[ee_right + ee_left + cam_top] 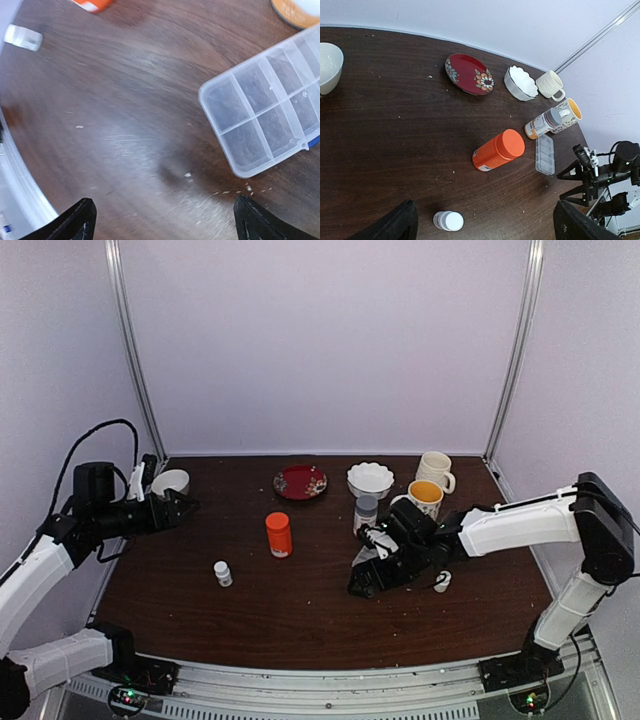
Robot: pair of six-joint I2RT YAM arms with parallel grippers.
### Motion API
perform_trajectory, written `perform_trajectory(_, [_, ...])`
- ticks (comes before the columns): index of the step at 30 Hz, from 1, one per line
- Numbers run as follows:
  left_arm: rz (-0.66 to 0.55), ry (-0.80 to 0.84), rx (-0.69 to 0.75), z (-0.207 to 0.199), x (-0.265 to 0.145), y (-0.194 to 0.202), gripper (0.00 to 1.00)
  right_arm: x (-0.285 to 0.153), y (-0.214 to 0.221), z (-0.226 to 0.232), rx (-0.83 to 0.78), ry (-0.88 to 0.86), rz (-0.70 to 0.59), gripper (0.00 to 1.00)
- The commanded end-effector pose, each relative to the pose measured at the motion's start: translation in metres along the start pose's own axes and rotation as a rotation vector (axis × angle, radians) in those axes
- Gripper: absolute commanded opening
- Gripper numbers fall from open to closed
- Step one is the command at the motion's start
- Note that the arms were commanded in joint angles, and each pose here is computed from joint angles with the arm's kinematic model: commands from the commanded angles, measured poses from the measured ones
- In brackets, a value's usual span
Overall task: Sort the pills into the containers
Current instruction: Position the pill container at the center of the board.
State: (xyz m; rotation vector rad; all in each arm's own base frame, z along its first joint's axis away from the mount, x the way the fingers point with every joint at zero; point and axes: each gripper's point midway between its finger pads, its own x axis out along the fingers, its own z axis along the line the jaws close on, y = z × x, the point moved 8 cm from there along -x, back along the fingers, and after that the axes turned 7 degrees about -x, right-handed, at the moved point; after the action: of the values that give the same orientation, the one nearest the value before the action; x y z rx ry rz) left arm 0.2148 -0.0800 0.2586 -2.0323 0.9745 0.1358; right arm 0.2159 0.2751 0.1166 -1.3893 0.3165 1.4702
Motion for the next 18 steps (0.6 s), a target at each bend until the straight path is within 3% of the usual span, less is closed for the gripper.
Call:
perform_trajectory(1, [0.009, 0.024, 0.01, -0.005, 0.008, -0.001, 0.98, -0.031, -0.021, 0.006, 0.036, -0.118, -0.15, 1.0])
perform_trajectory(9, [0.066, 0.018, 0.133, -0.048, 0.03, 0.004, 0.97, -0.053, -0.024, -0.049, 0.214, 0.054, -0.25, 0.93])
perform_trajectory(18, [0.136, 0.017, 0.294, -0.101, 0.069, 0.017, 0.97, -0.047, -0.034, -0.088, 0.364, 0.006, -0.345, 0.84])
